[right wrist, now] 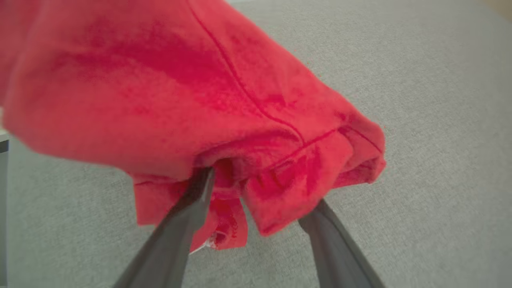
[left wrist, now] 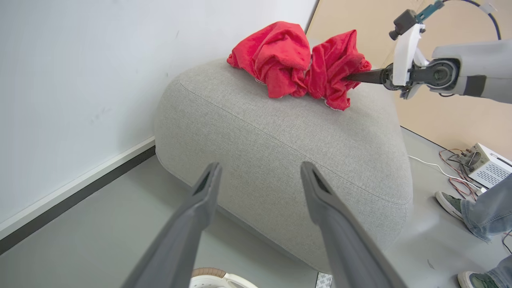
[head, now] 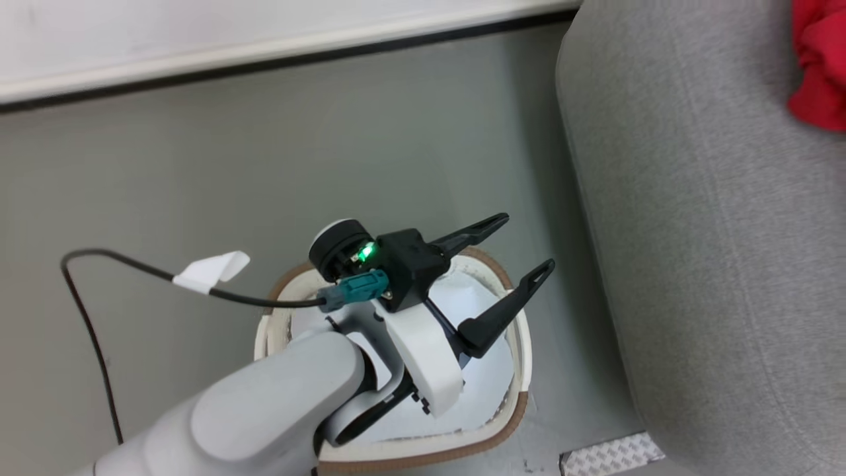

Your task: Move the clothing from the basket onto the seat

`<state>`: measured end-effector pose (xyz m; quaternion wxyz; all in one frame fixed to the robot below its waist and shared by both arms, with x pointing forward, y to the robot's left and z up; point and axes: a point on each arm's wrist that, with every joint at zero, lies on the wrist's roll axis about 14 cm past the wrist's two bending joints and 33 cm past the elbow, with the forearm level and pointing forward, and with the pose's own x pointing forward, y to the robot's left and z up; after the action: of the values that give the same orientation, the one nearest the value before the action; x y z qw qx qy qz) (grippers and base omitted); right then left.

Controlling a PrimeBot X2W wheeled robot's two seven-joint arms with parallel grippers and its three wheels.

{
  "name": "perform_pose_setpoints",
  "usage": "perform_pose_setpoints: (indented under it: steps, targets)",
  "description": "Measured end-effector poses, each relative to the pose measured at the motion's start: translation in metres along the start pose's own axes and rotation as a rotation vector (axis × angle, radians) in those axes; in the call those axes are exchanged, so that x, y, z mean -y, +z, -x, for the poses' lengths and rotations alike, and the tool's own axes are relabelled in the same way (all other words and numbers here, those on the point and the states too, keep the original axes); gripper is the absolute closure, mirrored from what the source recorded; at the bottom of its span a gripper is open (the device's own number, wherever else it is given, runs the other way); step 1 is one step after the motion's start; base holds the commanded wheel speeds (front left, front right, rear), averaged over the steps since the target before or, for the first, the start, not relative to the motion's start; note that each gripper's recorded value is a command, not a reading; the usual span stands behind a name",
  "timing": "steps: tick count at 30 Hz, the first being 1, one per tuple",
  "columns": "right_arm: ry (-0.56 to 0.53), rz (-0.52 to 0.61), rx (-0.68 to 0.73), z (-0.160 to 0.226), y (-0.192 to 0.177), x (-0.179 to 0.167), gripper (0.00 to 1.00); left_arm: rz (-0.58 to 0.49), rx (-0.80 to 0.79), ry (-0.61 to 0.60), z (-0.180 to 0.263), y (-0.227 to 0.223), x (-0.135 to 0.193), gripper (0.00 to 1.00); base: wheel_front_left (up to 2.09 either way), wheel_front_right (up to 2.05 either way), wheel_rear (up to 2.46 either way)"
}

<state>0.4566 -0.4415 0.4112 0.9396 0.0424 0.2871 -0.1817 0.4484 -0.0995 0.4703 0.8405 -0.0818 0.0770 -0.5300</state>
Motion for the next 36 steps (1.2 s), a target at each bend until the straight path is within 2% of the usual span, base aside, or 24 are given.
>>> perform_pose_setpoints:
  steps: [4,9,17,23,28,36]
  targets:
    - [-0.006,0.020,-0.020,0.021,0.002,0.011,0.00,-0.014,0.034,0.018,0.003,0.017,0.007,0.00,0.00,0.00,0.00]
    - [0.006,0.073,0.029,0.053,0.023,0.022,0.00,-0.020,0.065,0.032,0.010,0.034,0.023,0.00,0.00,0.00,0.00]
    - [0.059,0.141,0.189,0.113,0.072,0.023,0.00,-0.055,0.146,0.013,0.023,0.069,0.067,0.00,0.00,0.00,0.00]
    - [0.127,0.188,0.327,0.156,0.102,0.008,0.00,-0.093,0.192,0.060,0.038,0.093,0.081,0.00,0.00,0.00,0.00]
    - [0.236,0.195,0.444,0.179,0.121,-0.028,0.00,-0.126,0.255,0.158,0.058,0.114,0.072,0.00,0.00,0.00,0.00]
    - [0.468,0.178,0.559,0.194,0.120,-0.114,0.00,-0.138,0.327,0.411,0.118,0.134,0.023,0.00,0.00,0.00,0.00]
